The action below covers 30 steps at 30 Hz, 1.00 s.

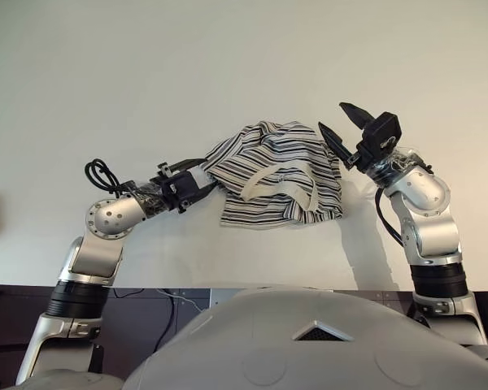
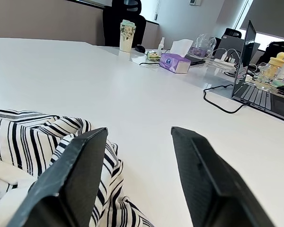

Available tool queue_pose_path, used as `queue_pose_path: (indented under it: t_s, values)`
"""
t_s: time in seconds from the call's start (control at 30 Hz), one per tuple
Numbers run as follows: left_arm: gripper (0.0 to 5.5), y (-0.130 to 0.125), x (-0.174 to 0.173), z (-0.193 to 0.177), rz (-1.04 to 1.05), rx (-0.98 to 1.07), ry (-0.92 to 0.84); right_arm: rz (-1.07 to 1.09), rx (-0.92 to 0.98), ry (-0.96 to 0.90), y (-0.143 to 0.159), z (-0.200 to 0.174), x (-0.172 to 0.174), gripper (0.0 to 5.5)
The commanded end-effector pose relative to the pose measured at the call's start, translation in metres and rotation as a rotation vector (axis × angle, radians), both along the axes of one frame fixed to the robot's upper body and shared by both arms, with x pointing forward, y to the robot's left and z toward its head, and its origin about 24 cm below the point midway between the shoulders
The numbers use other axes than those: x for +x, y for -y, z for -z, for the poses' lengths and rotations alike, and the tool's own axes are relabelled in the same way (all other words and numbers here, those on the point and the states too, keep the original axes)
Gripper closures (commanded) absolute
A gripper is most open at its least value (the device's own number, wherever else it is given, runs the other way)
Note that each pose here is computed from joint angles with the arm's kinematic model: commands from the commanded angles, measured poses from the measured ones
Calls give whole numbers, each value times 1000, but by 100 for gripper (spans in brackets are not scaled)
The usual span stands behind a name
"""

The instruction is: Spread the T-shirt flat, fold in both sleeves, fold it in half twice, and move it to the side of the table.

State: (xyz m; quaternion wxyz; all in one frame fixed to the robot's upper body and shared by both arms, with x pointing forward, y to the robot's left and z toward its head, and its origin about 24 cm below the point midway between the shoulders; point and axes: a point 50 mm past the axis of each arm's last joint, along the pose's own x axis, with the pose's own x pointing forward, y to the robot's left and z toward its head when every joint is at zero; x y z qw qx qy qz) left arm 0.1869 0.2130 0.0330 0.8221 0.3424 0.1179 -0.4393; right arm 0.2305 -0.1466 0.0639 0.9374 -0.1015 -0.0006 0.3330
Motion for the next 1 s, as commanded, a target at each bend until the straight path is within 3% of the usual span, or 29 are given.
queue_pose_path:
  t_s: [0.03,0.17,0.67,0.83,1.0]
  values:
    - [305,3,6,3,11,37,1,17,3,-6,-1,0,3,302]
    - [305,7,9,5,25,46,0,20,9,-7,-5,2,3,302]
    - [537,11,16,2,6,34,18,45,-5,11,-8,5,1,299]
    - [537,15,15,-1,29,21,32,45,-28,17,1,4,-1,299]
    - [537,15,19,-30,-25,-160,14,-95,-145,-42,38,3,-26,299]
